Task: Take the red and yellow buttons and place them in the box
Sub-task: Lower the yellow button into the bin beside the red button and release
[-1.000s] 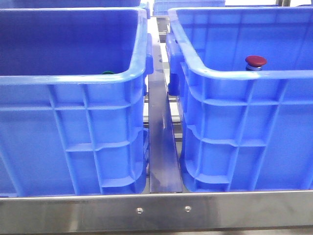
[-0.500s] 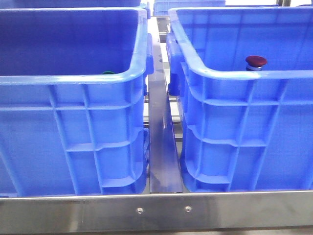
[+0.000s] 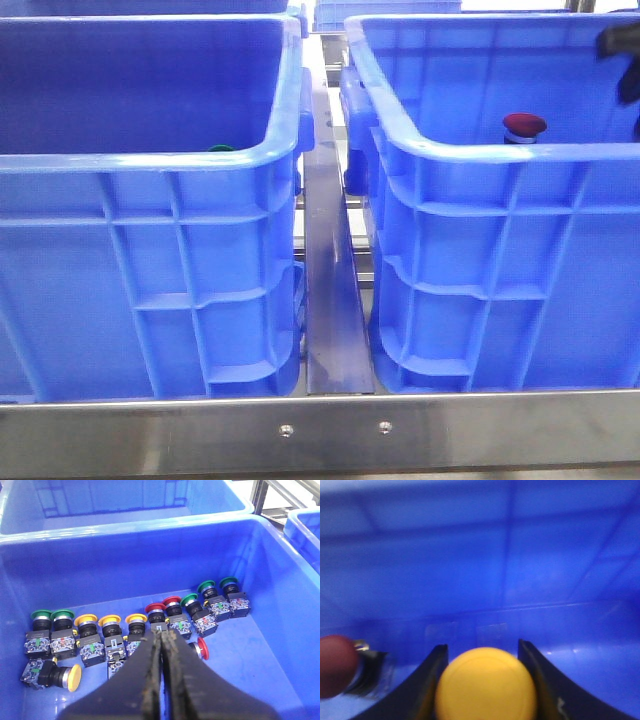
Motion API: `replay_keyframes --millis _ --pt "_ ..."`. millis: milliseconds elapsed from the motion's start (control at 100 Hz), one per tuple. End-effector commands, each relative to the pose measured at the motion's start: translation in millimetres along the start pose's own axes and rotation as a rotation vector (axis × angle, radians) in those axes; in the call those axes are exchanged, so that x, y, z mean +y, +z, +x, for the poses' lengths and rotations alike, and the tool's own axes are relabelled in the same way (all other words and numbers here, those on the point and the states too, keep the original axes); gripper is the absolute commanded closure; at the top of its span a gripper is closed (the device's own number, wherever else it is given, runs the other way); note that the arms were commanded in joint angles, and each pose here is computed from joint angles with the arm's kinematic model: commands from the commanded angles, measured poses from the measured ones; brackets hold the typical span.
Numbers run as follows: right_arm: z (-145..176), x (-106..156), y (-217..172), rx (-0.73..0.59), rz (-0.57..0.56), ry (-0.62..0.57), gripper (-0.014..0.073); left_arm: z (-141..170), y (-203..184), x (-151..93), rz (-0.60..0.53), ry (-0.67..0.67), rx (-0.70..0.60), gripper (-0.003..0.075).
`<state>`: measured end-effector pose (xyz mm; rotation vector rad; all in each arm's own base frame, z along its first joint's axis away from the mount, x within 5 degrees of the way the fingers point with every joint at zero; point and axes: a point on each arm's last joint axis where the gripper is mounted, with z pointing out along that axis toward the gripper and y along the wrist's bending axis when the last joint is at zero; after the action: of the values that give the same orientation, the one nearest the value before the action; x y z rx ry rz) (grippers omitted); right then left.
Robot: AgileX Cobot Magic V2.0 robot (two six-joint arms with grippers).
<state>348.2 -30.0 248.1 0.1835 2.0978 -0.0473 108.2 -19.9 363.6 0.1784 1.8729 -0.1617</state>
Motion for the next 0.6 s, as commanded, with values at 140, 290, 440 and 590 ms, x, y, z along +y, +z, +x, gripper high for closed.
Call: replay_keyframes --millis 140,290,440,590 --pt "-20.3 -1.0 25.6 -0.035 0.017 -0.005 0.0413 -14.4 -4.4 0.7 -0.011 -0.021 -0.103 0.0741" --pt "-24.6 -0.4 39.2 -0.037 0.019 -0.005 0.0413 -14.4 -4.4 0.7 -0.011 -0.021 -0.103 0.0741" --pt "-26.1 -0.2 42.9 -0.039 0.019 -0.005 0.0413 -14.4 -4.4 0.7 -0.011 -0.021 -0.103 0.0741" --pt "-23.5 -0.8 43.7 -0.032 0.024 -0.005 0.0413 -14.4 -4.4 0.7 -0.011 -0.021 -0.103 0.0741"
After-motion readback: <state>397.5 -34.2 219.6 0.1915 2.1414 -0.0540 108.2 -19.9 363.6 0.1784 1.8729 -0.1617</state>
